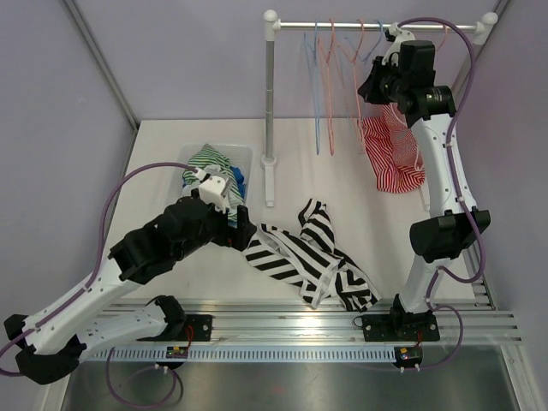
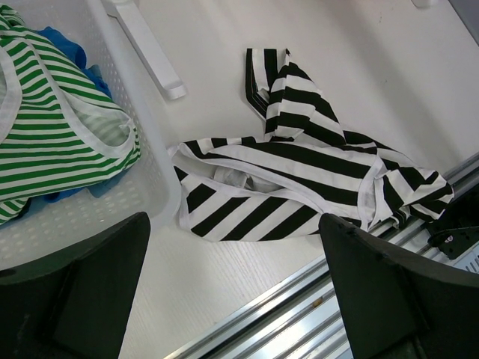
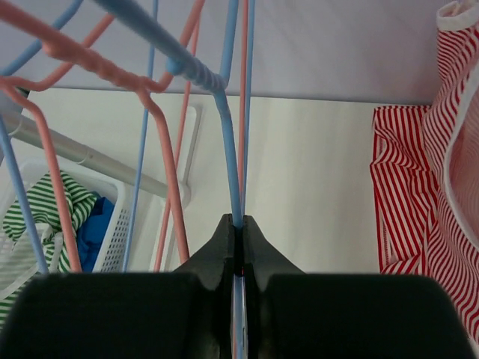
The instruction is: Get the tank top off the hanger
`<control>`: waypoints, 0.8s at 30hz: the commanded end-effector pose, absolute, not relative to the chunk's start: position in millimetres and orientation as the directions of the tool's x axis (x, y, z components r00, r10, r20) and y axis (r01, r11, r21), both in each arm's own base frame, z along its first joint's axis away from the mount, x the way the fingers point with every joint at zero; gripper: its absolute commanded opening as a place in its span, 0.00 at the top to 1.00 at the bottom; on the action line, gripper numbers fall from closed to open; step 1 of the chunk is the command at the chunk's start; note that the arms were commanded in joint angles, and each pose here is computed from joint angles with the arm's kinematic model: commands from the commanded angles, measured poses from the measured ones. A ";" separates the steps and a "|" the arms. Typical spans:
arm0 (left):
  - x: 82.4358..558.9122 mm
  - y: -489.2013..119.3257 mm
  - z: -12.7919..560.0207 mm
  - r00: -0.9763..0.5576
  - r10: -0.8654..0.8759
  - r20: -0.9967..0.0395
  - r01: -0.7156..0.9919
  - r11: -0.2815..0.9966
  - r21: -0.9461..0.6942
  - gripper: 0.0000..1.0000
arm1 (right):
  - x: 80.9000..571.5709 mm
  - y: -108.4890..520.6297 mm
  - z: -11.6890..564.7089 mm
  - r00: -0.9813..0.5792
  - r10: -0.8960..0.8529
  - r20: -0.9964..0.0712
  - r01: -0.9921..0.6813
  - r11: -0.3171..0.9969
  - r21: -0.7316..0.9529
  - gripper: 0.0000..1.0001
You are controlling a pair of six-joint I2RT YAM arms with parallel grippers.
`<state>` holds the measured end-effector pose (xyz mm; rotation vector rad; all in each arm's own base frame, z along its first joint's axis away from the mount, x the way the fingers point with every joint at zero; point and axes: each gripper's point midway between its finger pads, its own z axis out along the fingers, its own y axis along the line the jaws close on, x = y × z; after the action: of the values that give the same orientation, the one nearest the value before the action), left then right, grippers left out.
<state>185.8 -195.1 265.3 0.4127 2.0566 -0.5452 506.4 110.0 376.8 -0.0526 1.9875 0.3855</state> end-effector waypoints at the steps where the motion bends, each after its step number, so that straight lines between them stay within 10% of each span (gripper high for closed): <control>1: 188.2 -206.3 273.0 -0.485 0.052 -0.873 0.516 0.823 -0.237 0.01 | 498.5 131.0 380.5 -0.443 0.113 -0.889 -0.242 0.940 0.241 1.00; 13: 199.4 -223.5 258.5 -0.504 0.047 -0.862 0.505 0.826 -0.250 0.01 | 488.3 146.9 389.7 -0.436 0.054 -0.899 -0.277 0.942 0.191 1.00; 17: 209.0 -242.8 246.1 -0.526 0.067 -0.848 0.504 0.828 -0.247 0.01 | 472.7 124.8 398.3 -0.392 0.050 -0.918 -0.203 0.969 0.139 0.54; 24: 216.7 -280.0 216.5 -0.552 0.148 -0.821 0.514 0.835 -0.195 0.01 | 410.1 75.1 458.2 -0.228 0.066 -0.971 -0.069 0.994 0.084 0.10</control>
<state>207.0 -253.9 202.9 0.5032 2.1937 -0.4833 445.9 104.7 379.7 -0.0696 2.0187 0.2087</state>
